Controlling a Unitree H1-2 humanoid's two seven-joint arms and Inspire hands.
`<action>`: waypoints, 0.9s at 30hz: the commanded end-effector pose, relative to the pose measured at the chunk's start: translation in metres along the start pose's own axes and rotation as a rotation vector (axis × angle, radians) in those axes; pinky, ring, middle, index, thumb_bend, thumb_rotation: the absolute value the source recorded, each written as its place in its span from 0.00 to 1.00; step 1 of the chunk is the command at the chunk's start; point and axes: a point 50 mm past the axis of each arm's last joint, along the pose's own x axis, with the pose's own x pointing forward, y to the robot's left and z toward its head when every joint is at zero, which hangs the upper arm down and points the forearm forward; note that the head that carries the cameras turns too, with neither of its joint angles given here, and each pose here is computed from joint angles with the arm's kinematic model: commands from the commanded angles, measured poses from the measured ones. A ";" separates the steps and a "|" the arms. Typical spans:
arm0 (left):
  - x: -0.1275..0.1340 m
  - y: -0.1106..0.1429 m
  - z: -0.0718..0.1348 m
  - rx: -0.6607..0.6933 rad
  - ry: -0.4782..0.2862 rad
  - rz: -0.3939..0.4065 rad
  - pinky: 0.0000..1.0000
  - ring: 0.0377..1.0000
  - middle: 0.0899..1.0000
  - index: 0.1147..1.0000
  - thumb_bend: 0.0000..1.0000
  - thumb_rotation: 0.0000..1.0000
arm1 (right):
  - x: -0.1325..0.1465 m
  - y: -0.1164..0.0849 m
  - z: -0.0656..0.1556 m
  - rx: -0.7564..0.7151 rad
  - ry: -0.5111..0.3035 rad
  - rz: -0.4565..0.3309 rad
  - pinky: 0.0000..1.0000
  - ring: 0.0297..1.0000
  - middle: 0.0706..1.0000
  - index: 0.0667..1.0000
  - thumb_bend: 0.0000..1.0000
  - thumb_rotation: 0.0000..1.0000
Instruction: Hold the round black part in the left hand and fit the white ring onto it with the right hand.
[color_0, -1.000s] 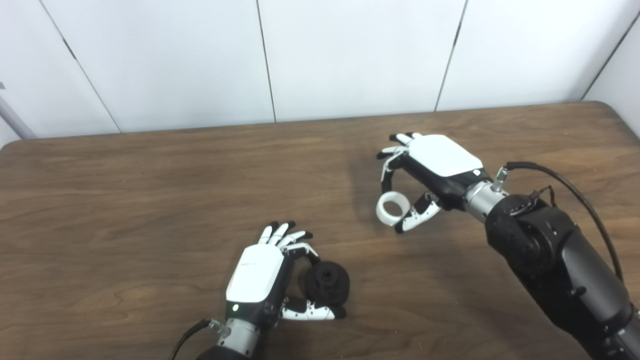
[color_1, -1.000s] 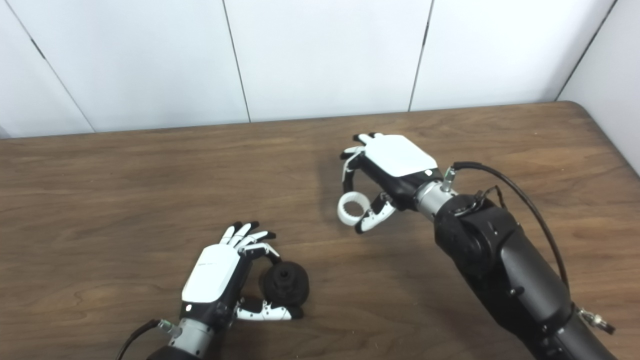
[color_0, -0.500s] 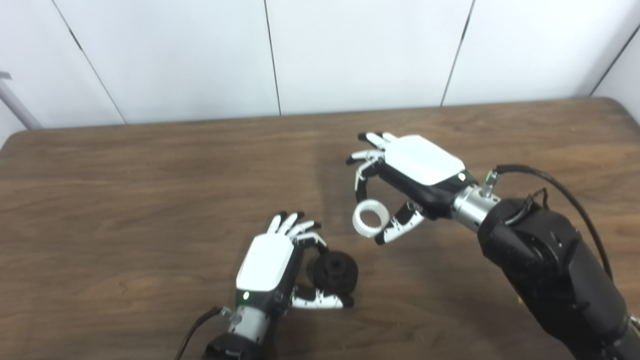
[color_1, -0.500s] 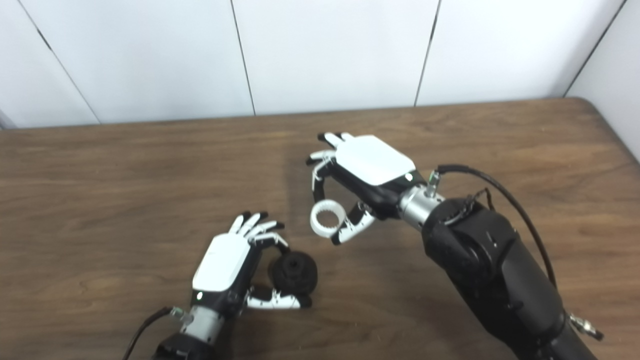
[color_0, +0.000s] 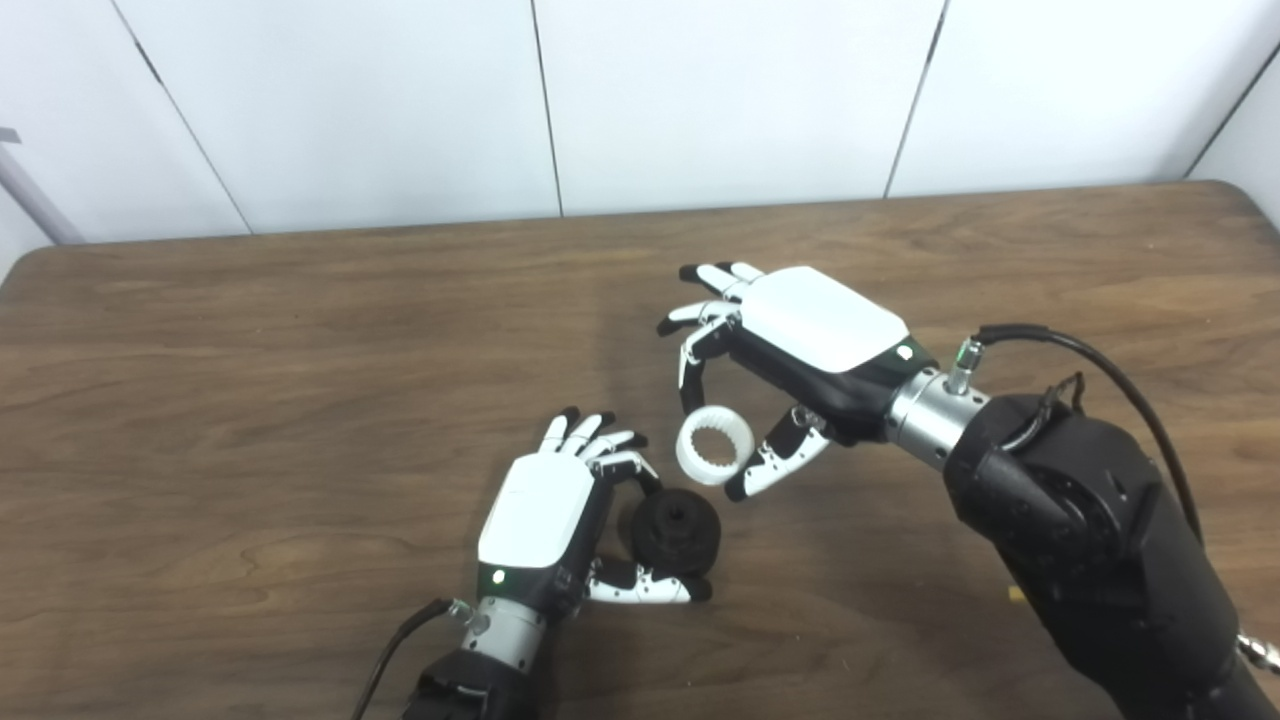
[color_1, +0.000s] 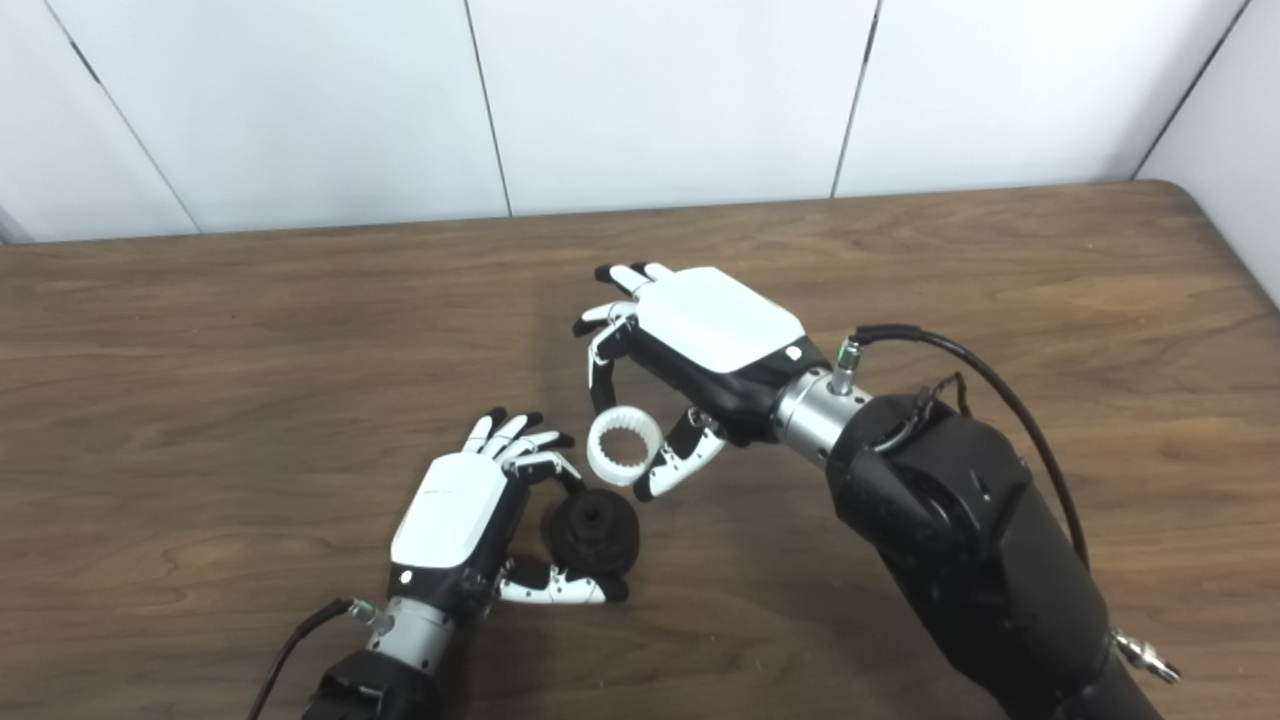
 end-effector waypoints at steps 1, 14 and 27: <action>0.003 0.001 0.001 0.024 -0.002 0.003 1.00 0.92 0.80 0.42 0.52 0.05 | -0.003 -0.013 0.007 -0.024 -0.037 -0.050 1.00 1.00 0.85 0.45 0.52 0.14; 0.003 0.002 0.005 0.024 0.004 0.008 1.00 0.92 0.80 0.42 0.52 0.05 | -0.006 0.001 0.005 -0.009 -0.047 -0.007 1.00 1.00 0.86 0.45 0.52 0.14; 0.005 0.002 0.007 0.021 0.003 0.016 1.00 0.92 0.79 0.42 0.52 0.05 | -0.006 0.012 0.004 -0.019 -0.053 0.026 1.00 1.00 0.86 0.45 0.52 0.14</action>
